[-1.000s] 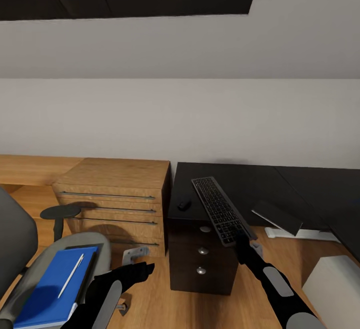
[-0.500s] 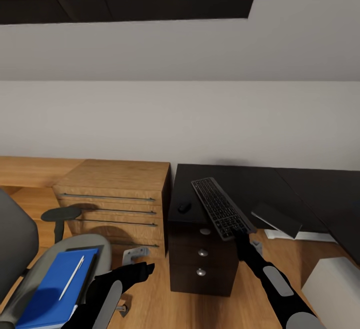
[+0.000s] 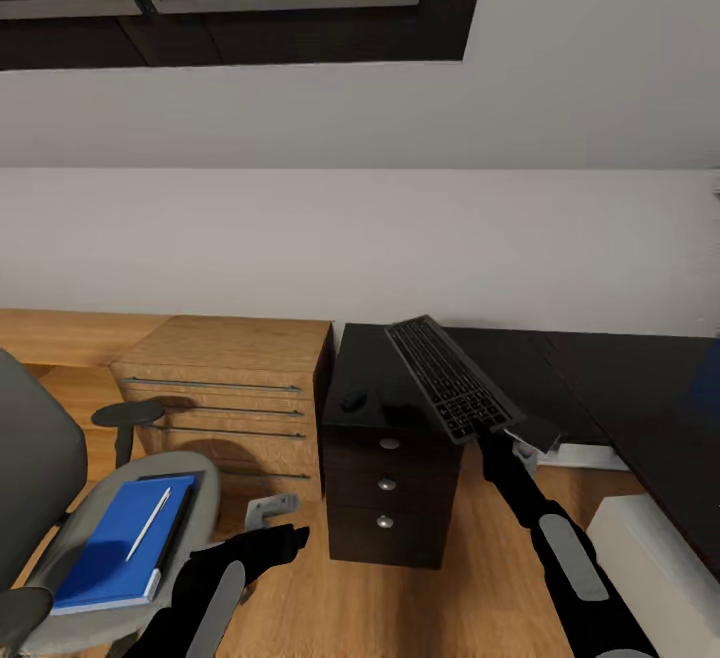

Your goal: In the bedroom, organize the workspace by keeping the computer under the desk, ensuring the monitor is on the desk, placing the keyboard on the desk next to the monitor, placing the mouse on the desk next to the keyboard, moving the folder from the swivel chair onto the desk next to the mouse, stacking the notebook on top of the folder with the pen on top of the notebook, and positioning the swivel chair next to the desk.

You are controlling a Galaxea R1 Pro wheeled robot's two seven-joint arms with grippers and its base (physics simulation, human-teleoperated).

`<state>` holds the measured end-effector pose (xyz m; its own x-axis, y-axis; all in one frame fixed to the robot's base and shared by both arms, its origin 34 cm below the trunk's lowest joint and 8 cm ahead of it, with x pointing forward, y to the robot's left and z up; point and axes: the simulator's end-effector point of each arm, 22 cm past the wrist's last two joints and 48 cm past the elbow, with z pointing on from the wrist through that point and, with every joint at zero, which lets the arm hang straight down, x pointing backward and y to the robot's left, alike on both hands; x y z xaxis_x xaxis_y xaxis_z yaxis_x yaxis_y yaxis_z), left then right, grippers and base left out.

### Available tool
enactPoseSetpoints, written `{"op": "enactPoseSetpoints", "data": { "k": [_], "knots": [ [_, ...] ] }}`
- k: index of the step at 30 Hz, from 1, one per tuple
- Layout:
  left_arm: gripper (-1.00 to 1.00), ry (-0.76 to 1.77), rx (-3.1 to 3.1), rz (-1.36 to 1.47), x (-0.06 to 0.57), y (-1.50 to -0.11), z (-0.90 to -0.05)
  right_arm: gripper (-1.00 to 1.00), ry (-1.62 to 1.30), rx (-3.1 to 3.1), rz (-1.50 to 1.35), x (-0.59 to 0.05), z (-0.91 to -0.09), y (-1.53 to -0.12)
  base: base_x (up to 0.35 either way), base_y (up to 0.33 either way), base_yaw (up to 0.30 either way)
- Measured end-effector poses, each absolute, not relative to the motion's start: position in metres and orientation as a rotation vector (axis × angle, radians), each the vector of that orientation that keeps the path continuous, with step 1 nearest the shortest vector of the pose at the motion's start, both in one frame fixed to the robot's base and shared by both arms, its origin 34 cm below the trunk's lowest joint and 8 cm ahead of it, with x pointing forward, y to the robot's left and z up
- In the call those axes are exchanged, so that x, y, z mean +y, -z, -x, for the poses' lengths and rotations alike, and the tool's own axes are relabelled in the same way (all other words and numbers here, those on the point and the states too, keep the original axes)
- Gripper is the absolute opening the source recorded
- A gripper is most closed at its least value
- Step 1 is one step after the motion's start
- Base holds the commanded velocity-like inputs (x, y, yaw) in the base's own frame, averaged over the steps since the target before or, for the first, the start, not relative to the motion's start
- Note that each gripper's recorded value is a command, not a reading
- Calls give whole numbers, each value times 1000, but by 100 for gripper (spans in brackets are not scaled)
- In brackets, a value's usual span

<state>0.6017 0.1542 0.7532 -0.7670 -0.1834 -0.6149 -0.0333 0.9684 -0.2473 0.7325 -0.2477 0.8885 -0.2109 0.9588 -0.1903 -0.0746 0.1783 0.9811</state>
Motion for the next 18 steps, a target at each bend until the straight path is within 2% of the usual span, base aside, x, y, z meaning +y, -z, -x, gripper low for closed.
{"op": "enactPoseSetpoints", "data": {
  "k": [18],
  "knots": [
    [100,293,2434,154,154,-781,-602,-100,-1234,1383,-878,-252,-716,-929,-318,-182,0]
  ]
}}
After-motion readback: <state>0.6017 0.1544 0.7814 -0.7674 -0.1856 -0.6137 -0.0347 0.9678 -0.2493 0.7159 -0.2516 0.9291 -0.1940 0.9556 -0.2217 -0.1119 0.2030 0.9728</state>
